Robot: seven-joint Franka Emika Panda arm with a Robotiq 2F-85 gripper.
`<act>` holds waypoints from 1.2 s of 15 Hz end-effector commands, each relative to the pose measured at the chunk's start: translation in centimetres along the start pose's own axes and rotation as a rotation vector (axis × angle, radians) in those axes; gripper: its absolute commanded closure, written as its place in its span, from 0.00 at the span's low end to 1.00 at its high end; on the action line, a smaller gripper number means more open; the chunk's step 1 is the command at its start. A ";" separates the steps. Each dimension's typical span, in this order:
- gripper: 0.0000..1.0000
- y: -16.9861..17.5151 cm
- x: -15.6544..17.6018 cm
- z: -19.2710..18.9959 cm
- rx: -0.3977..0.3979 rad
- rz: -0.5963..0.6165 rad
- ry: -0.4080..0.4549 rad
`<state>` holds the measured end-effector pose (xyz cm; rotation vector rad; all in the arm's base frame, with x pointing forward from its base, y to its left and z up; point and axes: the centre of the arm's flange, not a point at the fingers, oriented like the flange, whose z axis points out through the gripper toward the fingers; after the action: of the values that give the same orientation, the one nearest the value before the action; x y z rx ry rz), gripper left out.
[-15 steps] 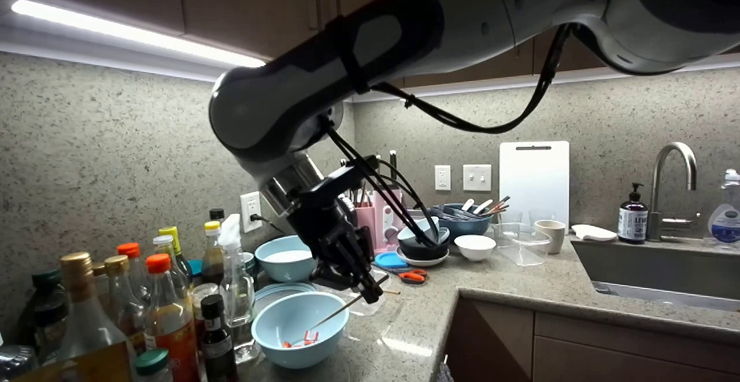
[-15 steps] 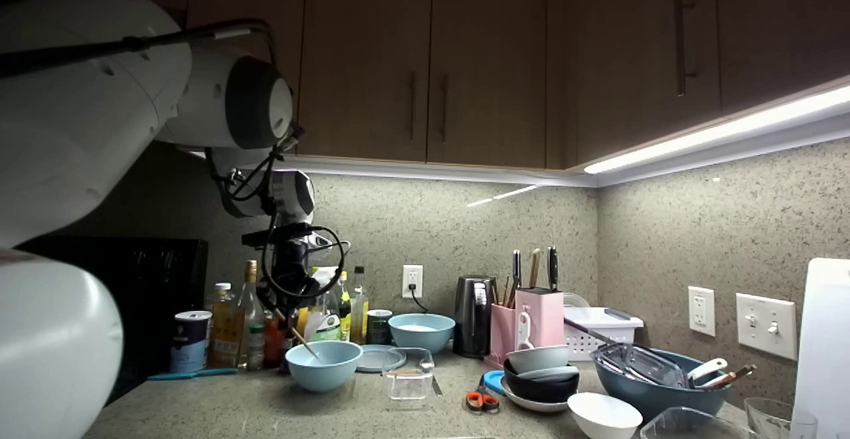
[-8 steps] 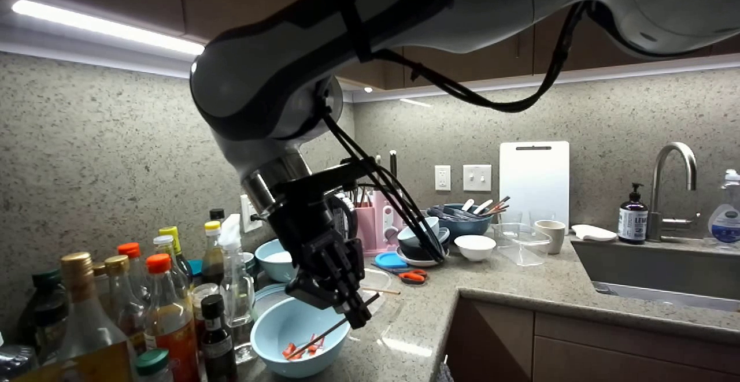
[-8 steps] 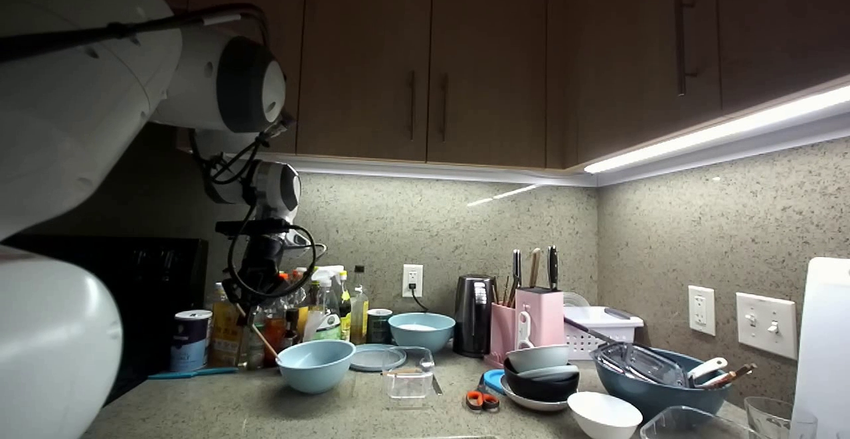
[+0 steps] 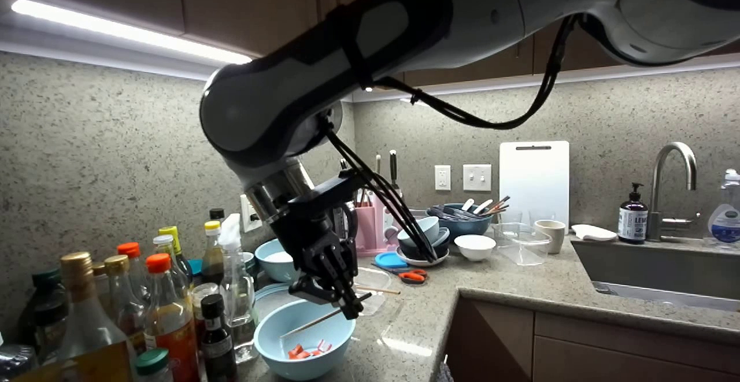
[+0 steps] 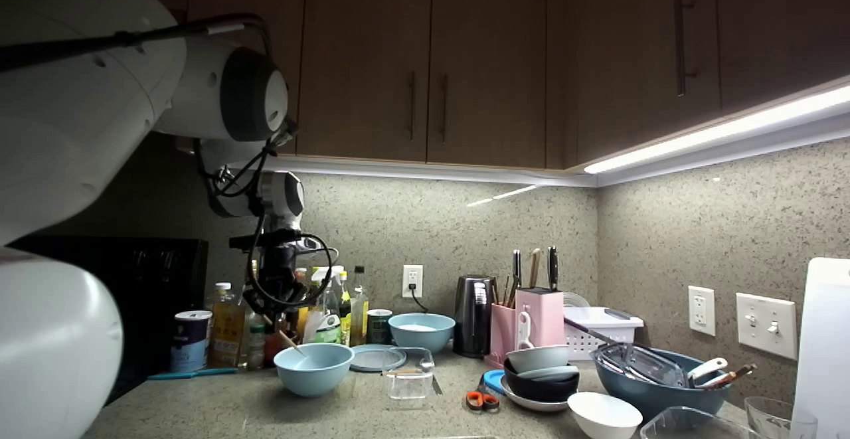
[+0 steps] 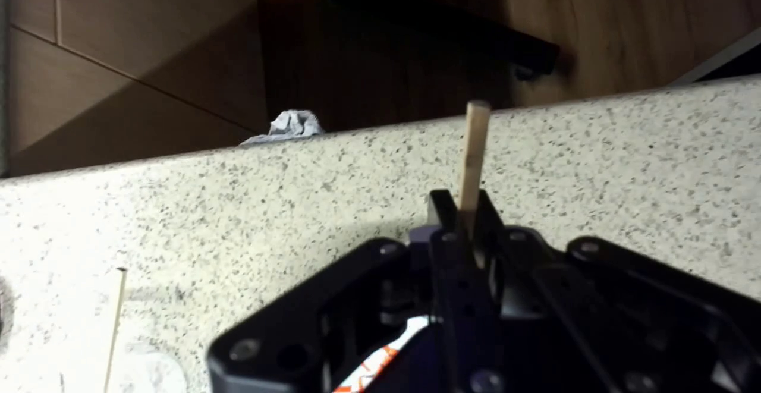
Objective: Use the chopstick to stir in the bowl
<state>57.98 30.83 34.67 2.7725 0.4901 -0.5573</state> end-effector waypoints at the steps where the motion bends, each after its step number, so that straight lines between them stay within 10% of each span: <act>1: 0.98 1.7 1.7 -0.5 -0.072 -0.018 0.058; 7: 0.98 4.1 1.0 -0.9 -0.076 0.052 0.045; 18: 0.98 4.4 -3.3 1.9 0.151 0.063 -0.136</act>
<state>59.24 25.31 35.28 2.8164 0.3285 -0.7339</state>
